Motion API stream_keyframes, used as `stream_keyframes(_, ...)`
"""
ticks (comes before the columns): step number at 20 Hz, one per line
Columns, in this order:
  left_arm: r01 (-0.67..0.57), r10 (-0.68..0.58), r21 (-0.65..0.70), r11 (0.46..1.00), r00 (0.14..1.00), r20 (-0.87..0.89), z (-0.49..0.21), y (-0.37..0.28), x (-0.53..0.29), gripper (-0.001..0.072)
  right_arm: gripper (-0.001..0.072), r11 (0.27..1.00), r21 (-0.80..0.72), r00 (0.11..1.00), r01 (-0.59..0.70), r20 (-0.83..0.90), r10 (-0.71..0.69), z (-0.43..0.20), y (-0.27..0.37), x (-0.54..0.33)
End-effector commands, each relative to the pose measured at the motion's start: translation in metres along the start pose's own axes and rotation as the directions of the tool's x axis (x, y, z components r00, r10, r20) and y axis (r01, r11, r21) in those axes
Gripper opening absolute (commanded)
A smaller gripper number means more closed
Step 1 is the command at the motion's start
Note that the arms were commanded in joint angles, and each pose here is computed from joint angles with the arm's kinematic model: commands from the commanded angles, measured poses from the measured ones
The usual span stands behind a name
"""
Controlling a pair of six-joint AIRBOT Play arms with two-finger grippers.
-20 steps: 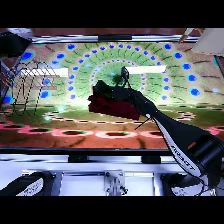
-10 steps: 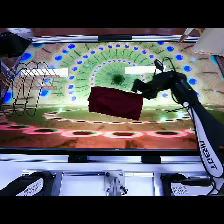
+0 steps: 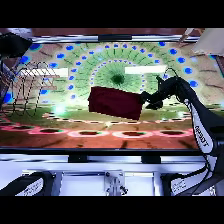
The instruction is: Fold the shirts.
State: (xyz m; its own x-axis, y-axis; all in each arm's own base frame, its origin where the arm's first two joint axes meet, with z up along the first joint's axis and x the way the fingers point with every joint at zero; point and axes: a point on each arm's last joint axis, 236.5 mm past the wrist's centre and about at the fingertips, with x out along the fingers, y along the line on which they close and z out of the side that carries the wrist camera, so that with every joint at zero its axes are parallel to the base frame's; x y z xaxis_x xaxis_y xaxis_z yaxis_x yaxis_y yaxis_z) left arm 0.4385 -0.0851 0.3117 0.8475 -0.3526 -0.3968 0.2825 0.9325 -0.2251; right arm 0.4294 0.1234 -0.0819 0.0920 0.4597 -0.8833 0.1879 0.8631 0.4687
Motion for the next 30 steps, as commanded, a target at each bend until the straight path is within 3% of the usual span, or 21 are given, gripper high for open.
stream_keyframes(1, 0.000, 0.000, 0.003, 1.000, 1.000, 0.000, 0.000, 0.000, 0.000, 0.0030, 0.0621, 0.998, -0.007, 0.997, -0.067, -0.040, 0.067, -0.003, 0.005, 0.016)
stream_keyframes(8, -0.001, 0.001, 0.002, 1.000, 1.000, 0.001, 0.000, 0.000, 0.000, 0.0029, 0.0542, 0.986, -0.087, 0.988, -0.145, -0.070, 0.139, -0.010, 0.022, 0.015)
stream_keyframes(12, -0.001, 0.001, 0.002, 1.000, 1.000, 0.001, 0.000, 0.000, 0.000, 0.0029, 0.0197, 0.980, -0.091, 0.982, -0.175, -0.087, 0.167, -0.012, 0.025, 0.022)
stream_keyframes(13, -0.001, 0.001, 0.002, 1.000, 1.000, 0.001, 0.000, 0.000, 0.000, 0.0030, 0.0179, 0.971, -0.120, 0.976, -0.208, -0.088, 0.198, -0.012, 0.032, 0.020)
stream_keyframes(14, -0.001, 0.001, 0.002, 1.000, 1.000, 0.001, 0.000, 0.000, 0.000, 0.0030, 0.0077, 0.959, -0.147, 0.969, -0.241, -0.095, 0.228, -0.013, 0.041, 0.015)
stream_keyframes(19, -0.001, 0.001, 0.002, 1.000, 1.000, 0.001, 0.000, 0.000, 0.000, 0.0030, 0.0078, 0.902, -0.307, 0.953, -0.304, -0.114, 0.282, -0.011, 0.090, -0.056)
stream_keyframes(24, -0.001, 0.001, 0.002, 1.000, 1.000, -0.001, 0.000, 0.000, 0.000, 0.0030, 0.0078, 0.844, -0.460, 0.929, -0.276, 0.097, 0.356, 0.007, 0.162, -0.187)
stream_keyframes(30, 0.007, -0.007, 0.002, 1.000, 0.999, -0.044, -0.010, -0.001, 0.000, 0.0030, 0.0077, 0.859, -0.448, 0.840, -0.246, 0.345, 0.420, 0.011, 0.183, -0.312)
